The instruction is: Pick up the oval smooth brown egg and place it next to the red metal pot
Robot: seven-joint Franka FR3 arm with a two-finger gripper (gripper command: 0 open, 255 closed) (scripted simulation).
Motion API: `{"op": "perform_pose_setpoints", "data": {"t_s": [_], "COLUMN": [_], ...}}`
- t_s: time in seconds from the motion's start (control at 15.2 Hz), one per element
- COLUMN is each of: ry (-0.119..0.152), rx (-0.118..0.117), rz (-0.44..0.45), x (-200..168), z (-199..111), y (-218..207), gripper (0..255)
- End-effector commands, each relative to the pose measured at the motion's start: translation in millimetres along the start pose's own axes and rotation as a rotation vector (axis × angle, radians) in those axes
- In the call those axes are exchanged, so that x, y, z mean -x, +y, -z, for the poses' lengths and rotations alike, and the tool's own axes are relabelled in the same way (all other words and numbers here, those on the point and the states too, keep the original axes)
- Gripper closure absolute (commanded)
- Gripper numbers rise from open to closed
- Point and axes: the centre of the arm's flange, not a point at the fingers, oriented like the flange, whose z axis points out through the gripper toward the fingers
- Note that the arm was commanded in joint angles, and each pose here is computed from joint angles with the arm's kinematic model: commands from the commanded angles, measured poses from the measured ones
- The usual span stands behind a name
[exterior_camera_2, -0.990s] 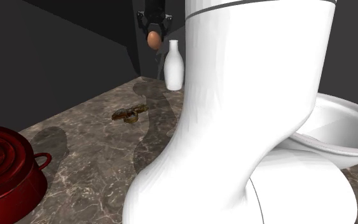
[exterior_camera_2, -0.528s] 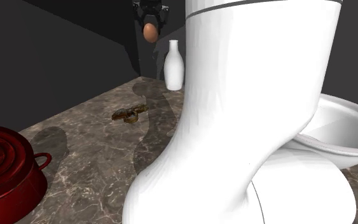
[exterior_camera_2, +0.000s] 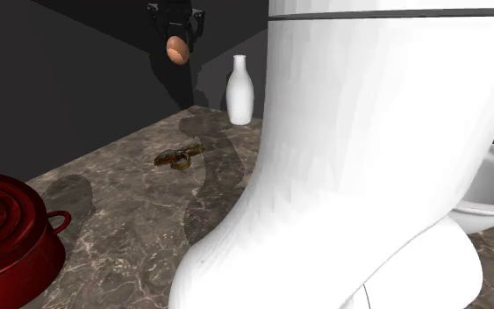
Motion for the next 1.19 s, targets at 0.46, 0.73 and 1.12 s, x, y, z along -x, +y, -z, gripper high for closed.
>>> {"op": "perform_pose_setpoints", "data": {"t_s": [0.46, 0.73, 1.12], "ry": [0.000, 0.000, 0.000], "rx": [0.001, 0.001, 0.001], "rz": [-0.001, -0.001, -0.001], "x": [89, 128, 186], "z": [16, 22, 30], "y": [-77, -112, -165], "gripper": [255, 255, 255]}}
